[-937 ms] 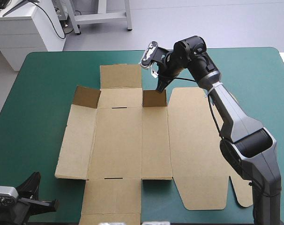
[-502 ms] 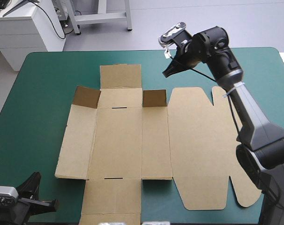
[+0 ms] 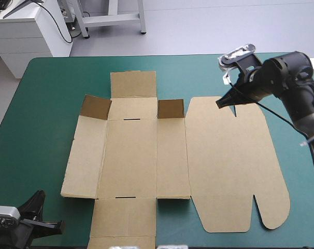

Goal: Fold the box

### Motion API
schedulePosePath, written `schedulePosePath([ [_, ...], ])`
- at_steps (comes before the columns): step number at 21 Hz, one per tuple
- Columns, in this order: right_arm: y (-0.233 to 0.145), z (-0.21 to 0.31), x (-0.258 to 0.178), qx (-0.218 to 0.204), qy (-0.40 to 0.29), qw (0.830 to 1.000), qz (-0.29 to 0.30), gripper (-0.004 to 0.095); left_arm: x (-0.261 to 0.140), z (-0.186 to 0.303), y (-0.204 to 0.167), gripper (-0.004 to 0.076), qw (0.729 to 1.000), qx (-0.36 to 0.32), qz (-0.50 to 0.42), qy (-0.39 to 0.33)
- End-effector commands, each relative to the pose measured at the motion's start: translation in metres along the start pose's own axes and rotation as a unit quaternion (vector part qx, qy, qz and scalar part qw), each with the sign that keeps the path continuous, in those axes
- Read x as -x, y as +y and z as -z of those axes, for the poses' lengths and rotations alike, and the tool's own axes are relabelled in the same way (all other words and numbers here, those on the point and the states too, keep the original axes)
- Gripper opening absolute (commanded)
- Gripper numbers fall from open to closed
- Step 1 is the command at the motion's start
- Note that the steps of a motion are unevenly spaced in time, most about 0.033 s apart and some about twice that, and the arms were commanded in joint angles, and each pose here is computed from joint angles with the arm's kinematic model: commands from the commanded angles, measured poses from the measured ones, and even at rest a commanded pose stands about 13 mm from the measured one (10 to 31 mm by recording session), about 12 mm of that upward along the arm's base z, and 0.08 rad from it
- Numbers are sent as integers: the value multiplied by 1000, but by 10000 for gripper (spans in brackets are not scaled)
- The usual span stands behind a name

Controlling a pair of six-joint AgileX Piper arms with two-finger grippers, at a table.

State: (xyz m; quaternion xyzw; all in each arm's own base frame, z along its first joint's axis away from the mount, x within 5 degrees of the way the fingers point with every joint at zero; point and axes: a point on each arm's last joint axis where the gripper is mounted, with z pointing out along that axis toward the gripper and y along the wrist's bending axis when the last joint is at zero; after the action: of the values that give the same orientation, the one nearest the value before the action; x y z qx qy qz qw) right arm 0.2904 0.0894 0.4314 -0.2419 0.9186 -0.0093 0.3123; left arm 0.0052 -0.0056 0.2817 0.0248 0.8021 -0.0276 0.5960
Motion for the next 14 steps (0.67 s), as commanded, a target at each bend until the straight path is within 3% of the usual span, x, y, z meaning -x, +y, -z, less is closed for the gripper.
schedulePosePath([
  [1, -4, 38, -24, -11, -53, 998, -21, -18, 11, 6, -1, -10, 999, -3, 5, -50],
  [14, 36, 58, -188, -22, -173, 980, -97, -18, 11, 6, -1, -10, 999, -3, 5, -50],
])
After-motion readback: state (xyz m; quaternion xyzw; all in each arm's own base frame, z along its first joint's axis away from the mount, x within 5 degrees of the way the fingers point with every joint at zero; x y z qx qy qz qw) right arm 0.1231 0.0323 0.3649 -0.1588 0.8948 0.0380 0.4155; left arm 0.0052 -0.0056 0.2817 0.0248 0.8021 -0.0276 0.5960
